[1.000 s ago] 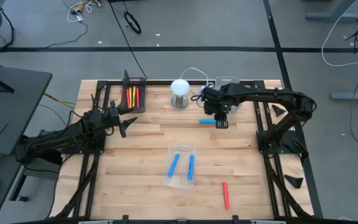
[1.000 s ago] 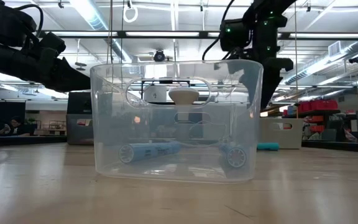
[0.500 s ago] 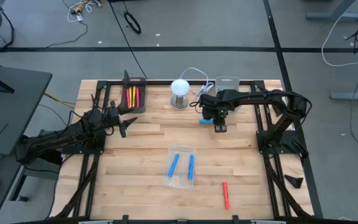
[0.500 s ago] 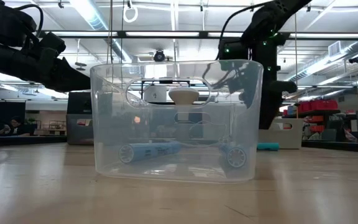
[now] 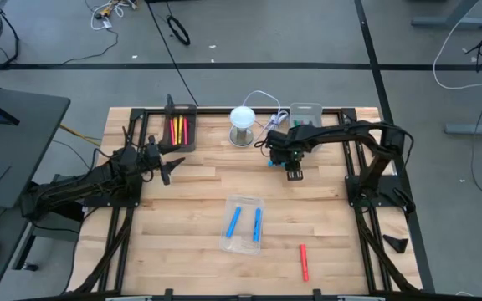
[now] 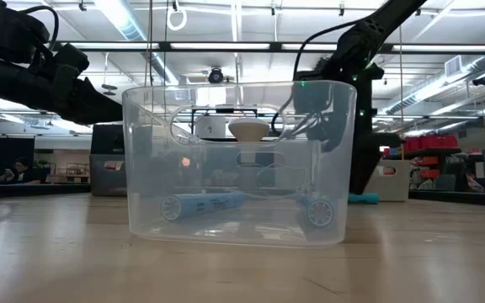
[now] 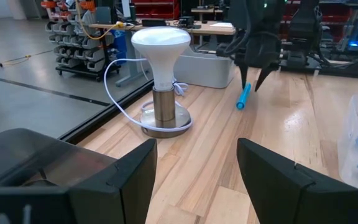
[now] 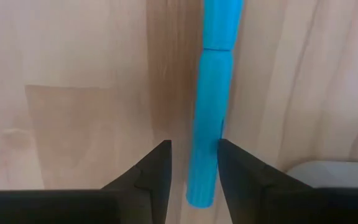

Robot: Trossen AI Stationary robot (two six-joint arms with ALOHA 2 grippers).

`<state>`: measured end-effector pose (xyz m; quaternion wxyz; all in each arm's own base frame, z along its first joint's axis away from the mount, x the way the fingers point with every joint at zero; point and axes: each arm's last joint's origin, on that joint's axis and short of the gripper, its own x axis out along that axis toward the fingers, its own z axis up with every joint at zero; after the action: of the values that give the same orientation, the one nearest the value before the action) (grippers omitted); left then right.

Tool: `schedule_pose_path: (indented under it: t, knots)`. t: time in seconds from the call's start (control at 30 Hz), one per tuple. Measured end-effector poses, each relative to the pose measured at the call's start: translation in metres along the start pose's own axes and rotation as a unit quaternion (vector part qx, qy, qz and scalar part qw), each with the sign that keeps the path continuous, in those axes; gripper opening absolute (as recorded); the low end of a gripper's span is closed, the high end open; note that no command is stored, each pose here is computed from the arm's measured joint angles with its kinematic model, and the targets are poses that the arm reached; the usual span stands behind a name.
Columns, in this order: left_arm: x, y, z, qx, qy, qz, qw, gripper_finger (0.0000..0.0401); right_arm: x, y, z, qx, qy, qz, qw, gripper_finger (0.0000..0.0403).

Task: Pick & Place Markers
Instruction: Put the blue highlighter into the transparent bin

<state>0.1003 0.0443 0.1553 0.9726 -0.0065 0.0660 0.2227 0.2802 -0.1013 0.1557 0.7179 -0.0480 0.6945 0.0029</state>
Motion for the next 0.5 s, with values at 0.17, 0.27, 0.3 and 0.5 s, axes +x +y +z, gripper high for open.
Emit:
schedule_pose_path:
  t: [0.17, 0.27, 0.3, 0.5]
  knots:
    - [0.000, 0.000, 0.000, 0.000, 0.000, 0.000, 1.000, 0.0229, 0.010, -0.009, -0.003, 0.012, 0.024, -0.015, 1.000, 0.0130]
    - [0.000, 0.000, 0.000, 0.000, 0.000, 0.000, 1.000, 0.0229, 0.013, -0.011, -0.004, 0.021, 0.031, -0.012, 0.999, 0.0130]
    - [0.000, 0.000, 0.000, 0.000, 0.000, 0.000, 1.000, 0.0229, 0.014, -0.011, -0.004, 0.020, 0.031, -0.011, 0.999, 0.0130]
    - [0.000, 0.000, 0.000, 0.000, 0.000, 0.000, 1.000, 0.0229, 0.014, -0.009, -0.003, 0.025, 0.017, 0.020, 0.999, 0.0130]
